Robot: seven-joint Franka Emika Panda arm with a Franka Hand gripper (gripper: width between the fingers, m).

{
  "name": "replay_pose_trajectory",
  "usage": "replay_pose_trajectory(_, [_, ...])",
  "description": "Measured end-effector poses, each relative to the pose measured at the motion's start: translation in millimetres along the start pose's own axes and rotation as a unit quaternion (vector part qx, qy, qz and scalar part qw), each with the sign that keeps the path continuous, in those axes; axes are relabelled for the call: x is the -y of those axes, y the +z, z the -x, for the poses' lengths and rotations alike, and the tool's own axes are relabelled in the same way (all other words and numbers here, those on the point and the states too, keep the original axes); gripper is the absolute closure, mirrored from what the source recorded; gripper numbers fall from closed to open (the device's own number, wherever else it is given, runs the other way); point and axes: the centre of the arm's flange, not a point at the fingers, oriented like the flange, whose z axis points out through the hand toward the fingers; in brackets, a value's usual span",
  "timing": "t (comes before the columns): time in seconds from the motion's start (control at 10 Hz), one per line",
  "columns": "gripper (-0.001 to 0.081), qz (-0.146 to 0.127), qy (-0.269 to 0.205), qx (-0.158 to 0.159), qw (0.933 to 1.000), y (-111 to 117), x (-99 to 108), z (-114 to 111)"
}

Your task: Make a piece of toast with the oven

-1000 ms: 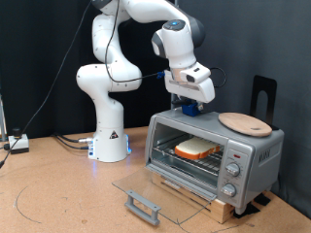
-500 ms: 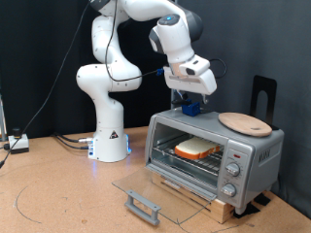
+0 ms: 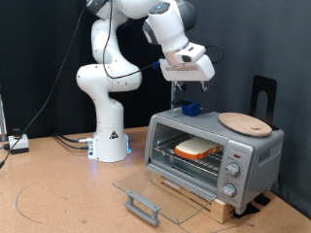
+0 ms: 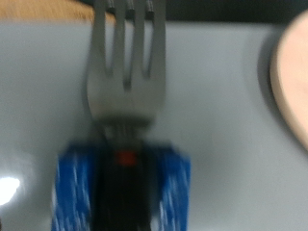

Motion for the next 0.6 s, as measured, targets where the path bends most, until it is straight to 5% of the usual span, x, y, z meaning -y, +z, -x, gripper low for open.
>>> replay_pose_trajectory(0.6, [-0.0001,0.025,0.068,0.027,0.9970,-36,-59,65])
